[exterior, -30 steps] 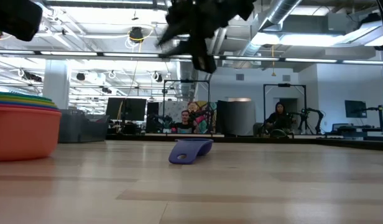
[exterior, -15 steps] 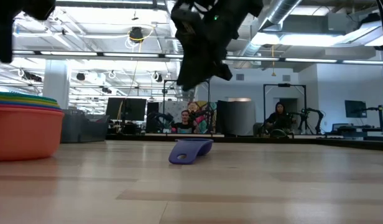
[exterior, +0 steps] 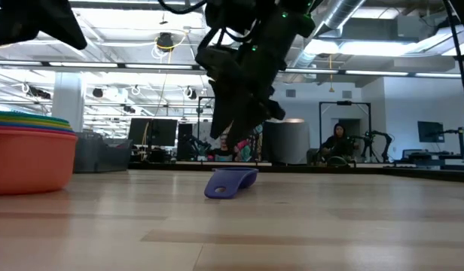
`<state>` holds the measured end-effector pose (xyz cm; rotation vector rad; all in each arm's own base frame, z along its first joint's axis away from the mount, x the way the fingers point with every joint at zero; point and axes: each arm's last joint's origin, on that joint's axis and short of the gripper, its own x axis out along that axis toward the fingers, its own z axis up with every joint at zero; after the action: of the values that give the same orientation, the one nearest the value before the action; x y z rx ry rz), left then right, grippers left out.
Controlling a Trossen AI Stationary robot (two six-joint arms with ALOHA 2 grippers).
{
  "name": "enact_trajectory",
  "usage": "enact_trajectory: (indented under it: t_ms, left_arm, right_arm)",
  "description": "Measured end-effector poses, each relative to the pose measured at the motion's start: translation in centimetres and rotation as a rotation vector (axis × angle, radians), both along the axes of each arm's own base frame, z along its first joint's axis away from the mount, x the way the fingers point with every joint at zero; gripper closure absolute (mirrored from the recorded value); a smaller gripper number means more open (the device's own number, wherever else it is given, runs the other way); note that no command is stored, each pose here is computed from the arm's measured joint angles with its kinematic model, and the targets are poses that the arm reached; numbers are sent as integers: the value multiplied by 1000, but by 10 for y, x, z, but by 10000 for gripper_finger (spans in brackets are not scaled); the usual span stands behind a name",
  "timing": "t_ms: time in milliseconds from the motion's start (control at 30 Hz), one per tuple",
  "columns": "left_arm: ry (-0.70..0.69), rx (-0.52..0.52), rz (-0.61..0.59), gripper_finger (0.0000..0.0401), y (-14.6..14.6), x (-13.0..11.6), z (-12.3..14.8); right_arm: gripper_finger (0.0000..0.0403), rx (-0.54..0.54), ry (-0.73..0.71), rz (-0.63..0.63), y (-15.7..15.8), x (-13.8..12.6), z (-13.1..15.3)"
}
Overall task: Nest measuring cups in basket
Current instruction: Stack the dark blue measuring cup on top of the light blue measuring cup
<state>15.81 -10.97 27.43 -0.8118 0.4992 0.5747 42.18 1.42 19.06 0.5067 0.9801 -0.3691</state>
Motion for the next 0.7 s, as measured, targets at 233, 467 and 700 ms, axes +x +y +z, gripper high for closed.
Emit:
enact_trajectory:
  t_ms: [233, 467, 700]
  left_arm:
    - [-3, 30, 50, 401, 9, 7, 0]
    - [-46, 53, 26, 401, 6, 16, 2]
    - [-40, 63, 29, 401, 6, 17, 1]
  right_arm:
    - [162, -12, 62, -7, -1, 0, -16]
    - [175, 7, 82, 54, 19, 0, -22]
    - [180, 1, 87, 35, 23, -1, -21]
